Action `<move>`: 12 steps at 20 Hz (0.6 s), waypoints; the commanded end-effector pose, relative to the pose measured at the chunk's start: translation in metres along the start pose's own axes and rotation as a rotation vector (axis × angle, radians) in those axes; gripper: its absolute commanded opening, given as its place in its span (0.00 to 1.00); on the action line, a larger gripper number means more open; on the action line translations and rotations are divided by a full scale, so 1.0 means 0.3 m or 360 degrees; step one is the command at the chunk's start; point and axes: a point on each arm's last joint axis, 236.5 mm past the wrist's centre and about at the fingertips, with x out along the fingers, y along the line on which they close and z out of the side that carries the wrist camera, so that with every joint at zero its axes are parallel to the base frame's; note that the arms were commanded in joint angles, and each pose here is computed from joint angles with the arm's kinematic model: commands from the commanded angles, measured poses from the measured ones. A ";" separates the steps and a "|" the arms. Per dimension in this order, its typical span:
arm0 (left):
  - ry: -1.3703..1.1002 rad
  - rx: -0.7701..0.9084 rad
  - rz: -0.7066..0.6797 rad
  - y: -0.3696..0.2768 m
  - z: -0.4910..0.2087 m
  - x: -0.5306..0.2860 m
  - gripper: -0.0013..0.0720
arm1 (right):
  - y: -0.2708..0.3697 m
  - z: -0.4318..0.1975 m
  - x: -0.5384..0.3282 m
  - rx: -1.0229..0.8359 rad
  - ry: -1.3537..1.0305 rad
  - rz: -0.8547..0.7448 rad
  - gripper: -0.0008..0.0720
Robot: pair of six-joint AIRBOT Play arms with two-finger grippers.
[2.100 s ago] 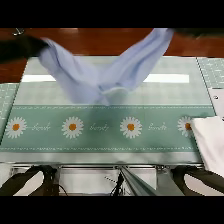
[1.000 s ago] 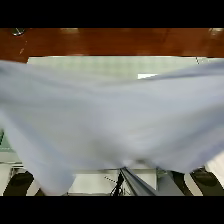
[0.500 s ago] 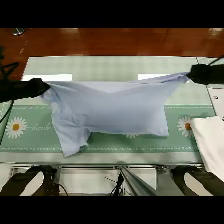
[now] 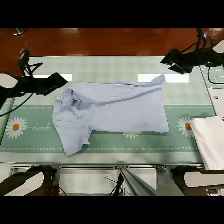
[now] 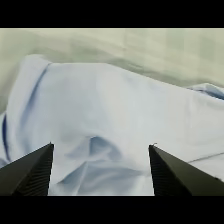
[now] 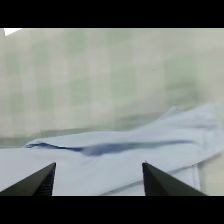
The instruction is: Fold the shirts.
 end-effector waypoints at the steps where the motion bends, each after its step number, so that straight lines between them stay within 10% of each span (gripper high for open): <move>1: 0.0267 -0.0017 0.0209 0.199 -0.053 -0.108 0.97 | -0.113 -0.024 -0.079 -0.0012 0.0160 -0.0042 0.87; 5: 0.0564 -0.0411 0.0339 0.468 -0.268 -0.229 0.97 | -0.439 -0.235 -0.289 0.0012 0.0489 -0.0434 0.86; 12: 0.0610 -0.0683 -0.0044 0.421 -0.502 -0.092 0.97 | -0.305 -0.674 -0.167 0.0359 0.0280 0.0122 0.86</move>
